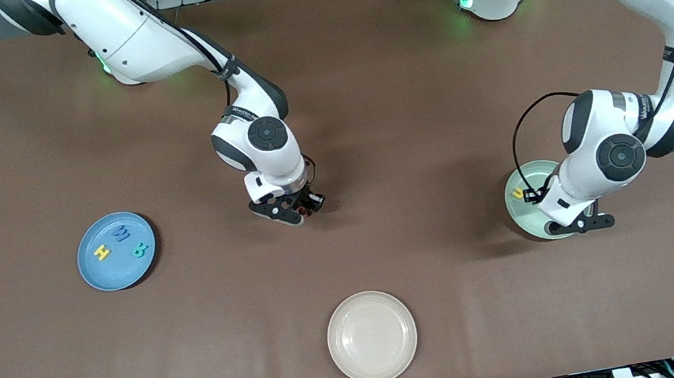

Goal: Sort uppercase to blue plate, lowercase to green plate
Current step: 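Place the w on the green plate while the right gripper lifts the Q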

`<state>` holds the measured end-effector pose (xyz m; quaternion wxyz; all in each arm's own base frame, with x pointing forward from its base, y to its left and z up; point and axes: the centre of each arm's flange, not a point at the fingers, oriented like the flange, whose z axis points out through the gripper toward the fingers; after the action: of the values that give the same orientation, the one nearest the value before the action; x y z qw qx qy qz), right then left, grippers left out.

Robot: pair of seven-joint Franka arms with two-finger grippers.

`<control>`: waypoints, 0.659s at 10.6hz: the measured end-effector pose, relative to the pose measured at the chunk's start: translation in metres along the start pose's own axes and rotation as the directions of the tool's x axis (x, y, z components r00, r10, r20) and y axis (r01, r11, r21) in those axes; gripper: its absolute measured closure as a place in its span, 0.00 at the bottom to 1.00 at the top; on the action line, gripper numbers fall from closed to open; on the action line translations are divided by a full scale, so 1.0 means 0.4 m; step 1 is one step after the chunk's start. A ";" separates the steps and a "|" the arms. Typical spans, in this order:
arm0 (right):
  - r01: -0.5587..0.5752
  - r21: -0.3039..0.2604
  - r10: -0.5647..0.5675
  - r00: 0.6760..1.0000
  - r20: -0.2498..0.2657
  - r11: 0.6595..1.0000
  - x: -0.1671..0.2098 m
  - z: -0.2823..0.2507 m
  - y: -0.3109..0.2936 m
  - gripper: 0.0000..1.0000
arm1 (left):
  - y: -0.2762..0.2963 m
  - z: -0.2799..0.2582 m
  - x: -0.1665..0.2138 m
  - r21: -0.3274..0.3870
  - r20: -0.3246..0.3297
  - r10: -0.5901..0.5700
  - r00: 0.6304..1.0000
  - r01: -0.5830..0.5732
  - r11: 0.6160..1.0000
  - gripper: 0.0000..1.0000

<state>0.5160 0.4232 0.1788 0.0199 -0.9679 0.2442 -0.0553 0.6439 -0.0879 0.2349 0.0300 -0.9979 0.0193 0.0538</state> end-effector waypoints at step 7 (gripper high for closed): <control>0.003 -0.002 -0.003 1.000 -0.003 1.000 0.006 0.000 0.001 0.63 | 0.012 -0.234 0.011 0.040 0.019 0.053 0.998 -0.054 0.998 0.00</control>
<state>0.5179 0.4215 0.1792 0.0187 -0.9683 0.2428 -0.0564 0.6580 -0.0984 0.3270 0.0490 -0.9957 0.0470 0.0633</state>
